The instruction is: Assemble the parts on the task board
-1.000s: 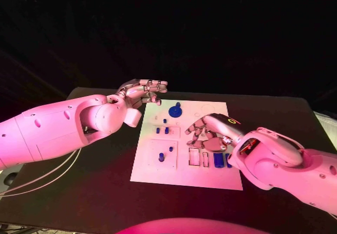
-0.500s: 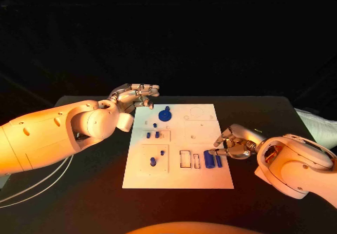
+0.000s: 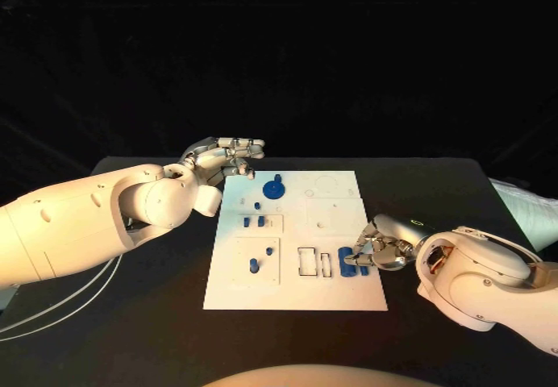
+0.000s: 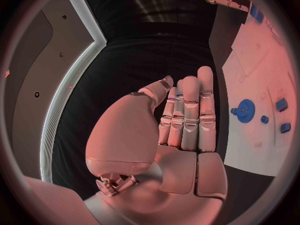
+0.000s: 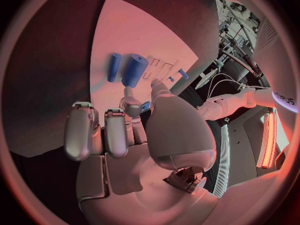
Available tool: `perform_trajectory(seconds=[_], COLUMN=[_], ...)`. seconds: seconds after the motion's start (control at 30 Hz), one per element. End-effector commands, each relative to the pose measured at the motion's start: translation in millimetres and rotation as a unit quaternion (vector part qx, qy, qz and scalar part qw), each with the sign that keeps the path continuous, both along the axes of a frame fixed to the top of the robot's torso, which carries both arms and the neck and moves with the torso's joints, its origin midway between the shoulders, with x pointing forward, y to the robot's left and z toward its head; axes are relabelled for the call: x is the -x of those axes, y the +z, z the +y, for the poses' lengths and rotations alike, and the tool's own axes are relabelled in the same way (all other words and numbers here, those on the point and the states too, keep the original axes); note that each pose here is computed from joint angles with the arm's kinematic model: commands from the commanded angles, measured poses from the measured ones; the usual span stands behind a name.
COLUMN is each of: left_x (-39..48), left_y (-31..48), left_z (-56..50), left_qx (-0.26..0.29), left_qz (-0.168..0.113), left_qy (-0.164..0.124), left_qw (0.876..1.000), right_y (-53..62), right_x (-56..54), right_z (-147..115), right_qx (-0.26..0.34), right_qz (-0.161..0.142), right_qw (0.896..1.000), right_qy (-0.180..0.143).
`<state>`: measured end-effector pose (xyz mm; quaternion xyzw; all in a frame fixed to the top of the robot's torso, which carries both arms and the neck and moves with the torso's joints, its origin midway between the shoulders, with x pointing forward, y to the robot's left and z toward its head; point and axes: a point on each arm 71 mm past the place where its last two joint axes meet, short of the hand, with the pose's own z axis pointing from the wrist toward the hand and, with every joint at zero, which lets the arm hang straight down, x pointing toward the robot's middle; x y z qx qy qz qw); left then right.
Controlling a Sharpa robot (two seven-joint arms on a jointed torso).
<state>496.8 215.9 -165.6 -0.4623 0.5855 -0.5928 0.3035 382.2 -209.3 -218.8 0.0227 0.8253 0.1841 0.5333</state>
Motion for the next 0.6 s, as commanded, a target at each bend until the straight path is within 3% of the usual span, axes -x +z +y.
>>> perform_trajectory(seconds=[0.03,0.6], left_x=[0.7,1.2], left_y=[0.9,0.5], left_z=[-2.0,-1.5], left_qx=[0.004,0.004], left_qz=[-0.003,0.0], left_qy=[-0.009,-0.011], left_qw=[1.0,1.0], right_y=[-3.0,-24.8], right_x=[-1.4,-8.3], right_z=[1,13], right_qx=[0.033,0.044], right_qz=[-0.009,0.008], right_qw=[0.999,0.999], right_qy=[0.007,0.015])
